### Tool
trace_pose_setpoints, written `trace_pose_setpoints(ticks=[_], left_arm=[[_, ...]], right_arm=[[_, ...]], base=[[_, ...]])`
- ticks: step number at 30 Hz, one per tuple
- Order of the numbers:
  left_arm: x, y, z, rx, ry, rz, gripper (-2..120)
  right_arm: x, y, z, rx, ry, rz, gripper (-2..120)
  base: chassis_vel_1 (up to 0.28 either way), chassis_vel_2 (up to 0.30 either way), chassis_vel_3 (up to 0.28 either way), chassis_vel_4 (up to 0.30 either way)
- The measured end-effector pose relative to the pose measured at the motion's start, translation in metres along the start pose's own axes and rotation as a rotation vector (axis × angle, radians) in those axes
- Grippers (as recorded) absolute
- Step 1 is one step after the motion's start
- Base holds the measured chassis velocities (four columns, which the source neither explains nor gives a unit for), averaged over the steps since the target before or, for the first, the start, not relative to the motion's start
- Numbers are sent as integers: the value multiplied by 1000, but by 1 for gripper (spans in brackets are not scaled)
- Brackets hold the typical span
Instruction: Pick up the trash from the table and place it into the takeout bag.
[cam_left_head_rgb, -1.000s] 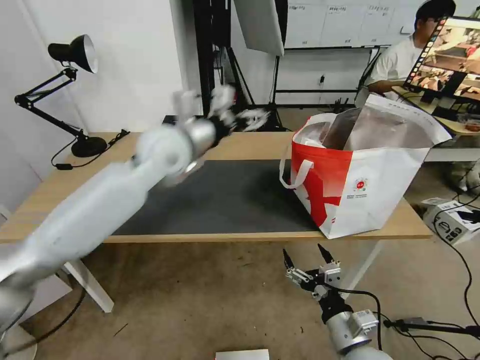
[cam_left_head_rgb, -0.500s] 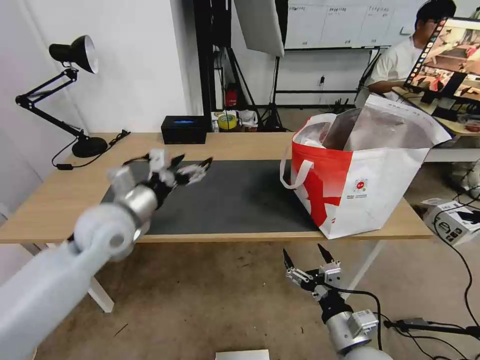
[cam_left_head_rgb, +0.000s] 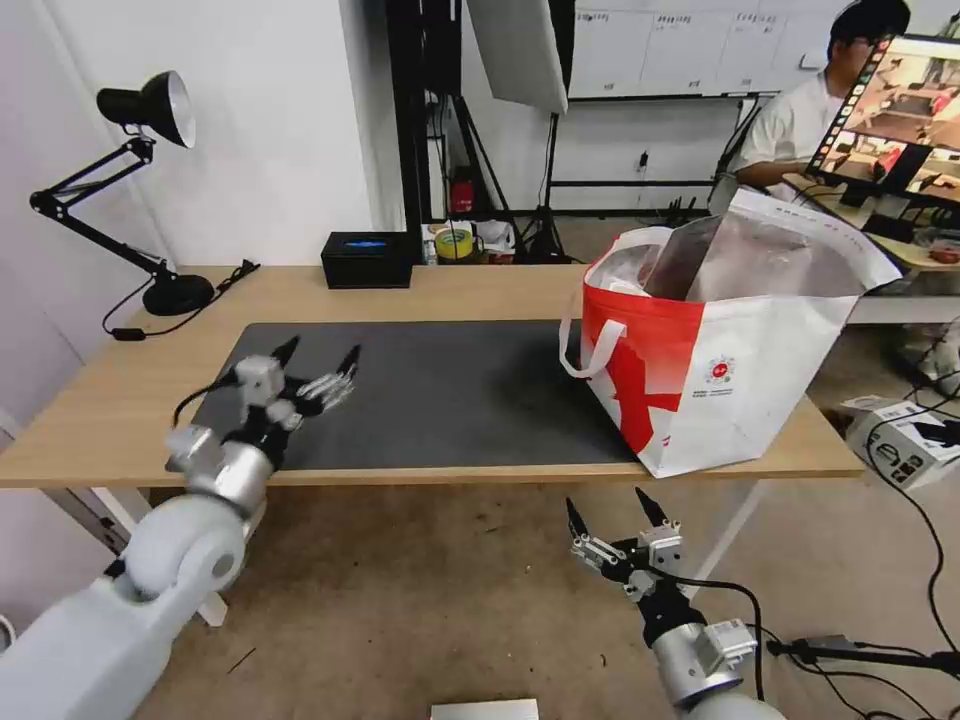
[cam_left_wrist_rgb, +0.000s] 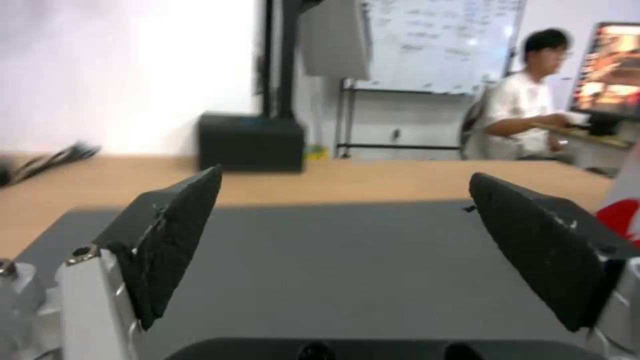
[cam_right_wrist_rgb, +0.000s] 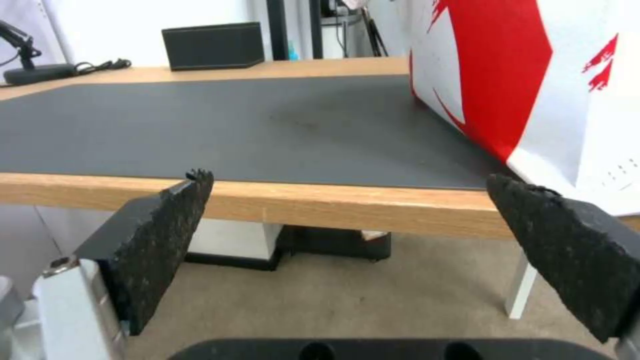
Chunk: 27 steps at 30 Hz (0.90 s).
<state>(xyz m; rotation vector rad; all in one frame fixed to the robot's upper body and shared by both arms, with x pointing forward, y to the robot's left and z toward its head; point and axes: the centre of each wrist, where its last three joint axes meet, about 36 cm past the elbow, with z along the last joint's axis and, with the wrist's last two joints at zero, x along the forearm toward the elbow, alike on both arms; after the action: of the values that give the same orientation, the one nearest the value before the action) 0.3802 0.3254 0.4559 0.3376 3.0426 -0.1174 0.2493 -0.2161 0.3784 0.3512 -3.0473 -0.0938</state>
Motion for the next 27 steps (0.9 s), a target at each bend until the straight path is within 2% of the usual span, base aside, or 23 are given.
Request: trace_pose_setpoints(ticks=[1, 3, 4, 5, 6, 9, 20, 27], left_arm=[[5, 2, 4, 4, 4, -10, 100], [28, 12, 24, 19, -2, -67, 100], [28, 12, 24, 19, -2, -67, 100], [40, 18, 34, 26, -2, -94, 100], [40, 18, 34, 26, -2, -94, 100], [64, 25, 49, 32, -1, -127, 100], [110, 28, 79, 43, 11, -200, 100], [124, 31, 89, 47, 31, -215, 100]], right_arm=[[0, 0, 0, 0, 0, 0, 100], [0, 0, 0, 0, 0, 0, 100], [0, 0, 0, 0, 0, 0, 100], [0, 0, 0, 0, 0, 0, 100], [0, 0, 0, 0, 0, 0, 100], [0, 0, 0, 0, 0, 0, 100], [0, 0, 0, 0, 0, 0, 100], [0, 0, 0, 0, 0, 0, 100]], base=[[0, 0, 0, 0], [0, 0, 0, 0], [0, 0, 0, 0], [0, 0, 0, 0], [0, 0, 0, 0], [0, 0, 0, 0], [0, 0, 0, 0], [0, 0, 0, 0]])
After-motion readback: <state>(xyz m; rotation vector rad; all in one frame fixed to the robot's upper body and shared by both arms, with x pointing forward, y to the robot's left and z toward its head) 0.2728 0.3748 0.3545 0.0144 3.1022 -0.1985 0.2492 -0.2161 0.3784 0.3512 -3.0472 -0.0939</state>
